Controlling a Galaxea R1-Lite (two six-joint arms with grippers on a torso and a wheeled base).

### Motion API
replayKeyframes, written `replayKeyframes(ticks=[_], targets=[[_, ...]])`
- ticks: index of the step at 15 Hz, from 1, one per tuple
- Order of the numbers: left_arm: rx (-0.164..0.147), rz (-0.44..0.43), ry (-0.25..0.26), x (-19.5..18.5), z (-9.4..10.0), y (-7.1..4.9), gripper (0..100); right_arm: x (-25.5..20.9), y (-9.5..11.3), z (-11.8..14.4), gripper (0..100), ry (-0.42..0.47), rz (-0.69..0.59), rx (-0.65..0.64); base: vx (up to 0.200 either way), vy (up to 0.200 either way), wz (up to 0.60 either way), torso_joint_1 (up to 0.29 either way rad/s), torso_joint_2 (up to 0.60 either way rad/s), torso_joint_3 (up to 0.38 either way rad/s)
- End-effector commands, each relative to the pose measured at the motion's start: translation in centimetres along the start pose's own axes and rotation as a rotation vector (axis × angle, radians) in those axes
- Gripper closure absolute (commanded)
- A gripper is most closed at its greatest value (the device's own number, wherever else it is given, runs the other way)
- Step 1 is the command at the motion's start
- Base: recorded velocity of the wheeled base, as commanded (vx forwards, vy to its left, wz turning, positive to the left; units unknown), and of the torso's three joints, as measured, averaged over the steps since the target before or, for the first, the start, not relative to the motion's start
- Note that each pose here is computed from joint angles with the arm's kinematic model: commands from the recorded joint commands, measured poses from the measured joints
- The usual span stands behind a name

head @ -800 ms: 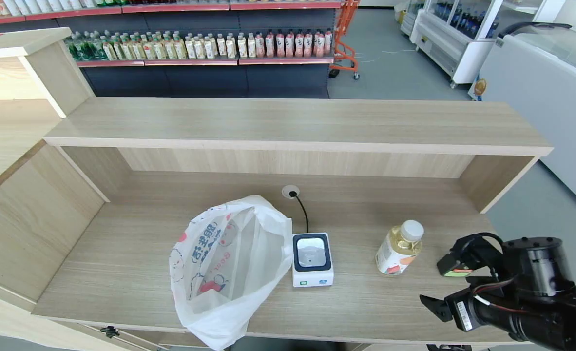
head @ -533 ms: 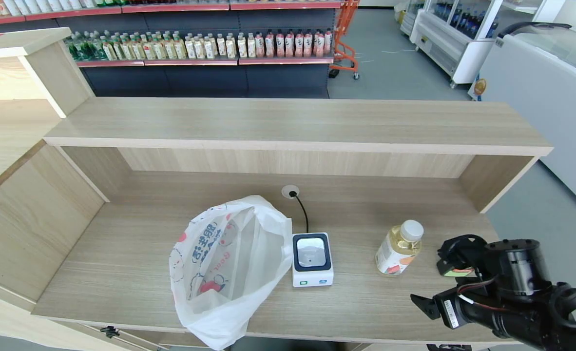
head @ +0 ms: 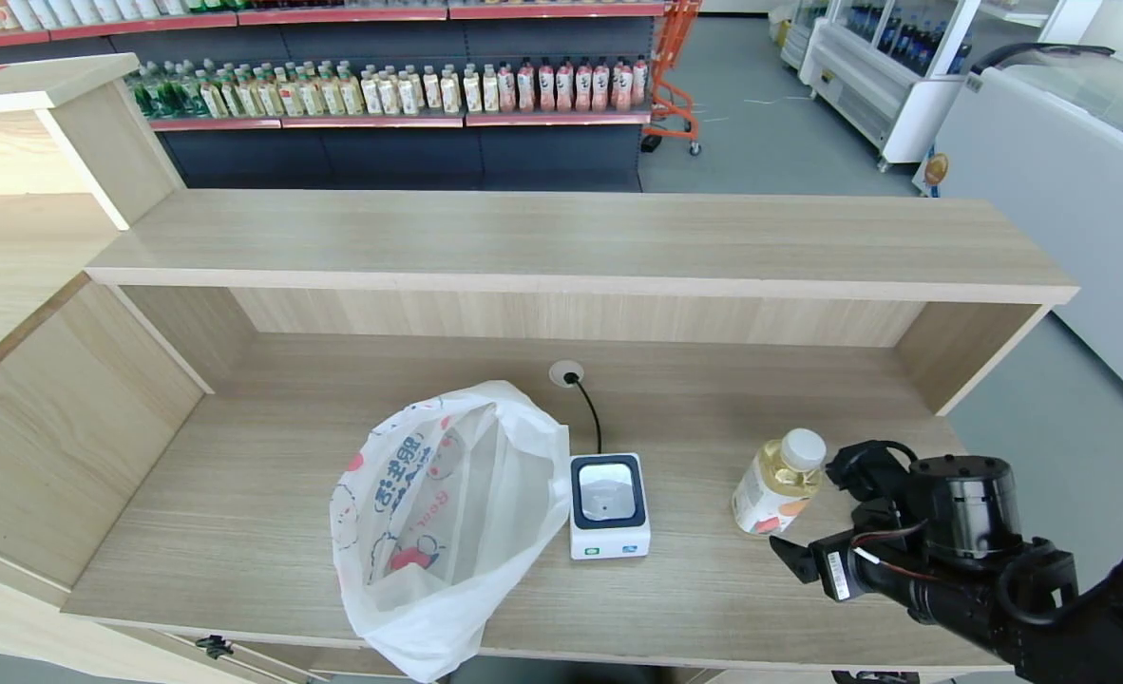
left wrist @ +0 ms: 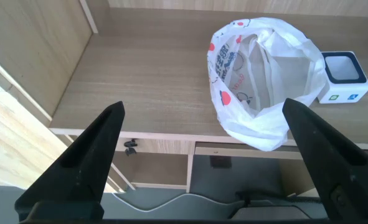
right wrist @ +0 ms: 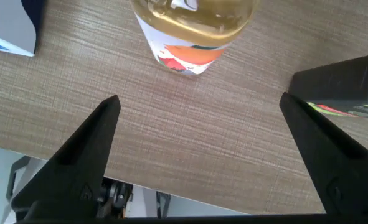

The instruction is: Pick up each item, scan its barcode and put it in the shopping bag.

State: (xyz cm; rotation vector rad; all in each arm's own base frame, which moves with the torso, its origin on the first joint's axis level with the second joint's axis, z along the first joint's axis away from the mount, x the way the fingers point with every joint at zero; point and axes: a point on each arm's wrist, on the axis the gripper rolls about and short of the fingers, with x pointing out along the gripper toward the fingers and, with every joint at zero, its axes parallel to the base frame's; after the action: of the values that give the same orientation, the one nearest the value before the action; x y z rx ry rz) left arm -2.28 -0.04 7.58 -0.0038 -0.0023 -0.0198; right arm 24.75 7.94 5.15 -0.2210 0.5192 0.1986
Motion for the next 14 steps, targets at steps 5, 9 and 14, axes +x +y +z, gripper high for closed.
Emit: replayKeyframes(ticks=[5, 9, 14], targets=[[-0.001, 0.000, -0.001, 0.0, 0.0, 0.0, 0, 3.0, 0.9, 0.3, 0, -0.056, 0.009, -0.004, 0.000, 0.000, 0.00, 0.000, 0.00, 0.000], [-0.001, 0.000, -0.001, 0.0, 0.0, 0.0, 0, 3.9, 1.9, 0.4, 0, -0.107, 0.032, -0.016, 0.000, 0.000, 0.00, 0.000, 0.00, 0.000], [-0.001, 0.000, -0.001, 0.0, 0.0, 0.0, 0, 5.3, 2.1, 0.9, 0, -0.136, 0.028, -0.018, 0.000, 0.000, 0.00, 0.000, 0.00, 0.000]])
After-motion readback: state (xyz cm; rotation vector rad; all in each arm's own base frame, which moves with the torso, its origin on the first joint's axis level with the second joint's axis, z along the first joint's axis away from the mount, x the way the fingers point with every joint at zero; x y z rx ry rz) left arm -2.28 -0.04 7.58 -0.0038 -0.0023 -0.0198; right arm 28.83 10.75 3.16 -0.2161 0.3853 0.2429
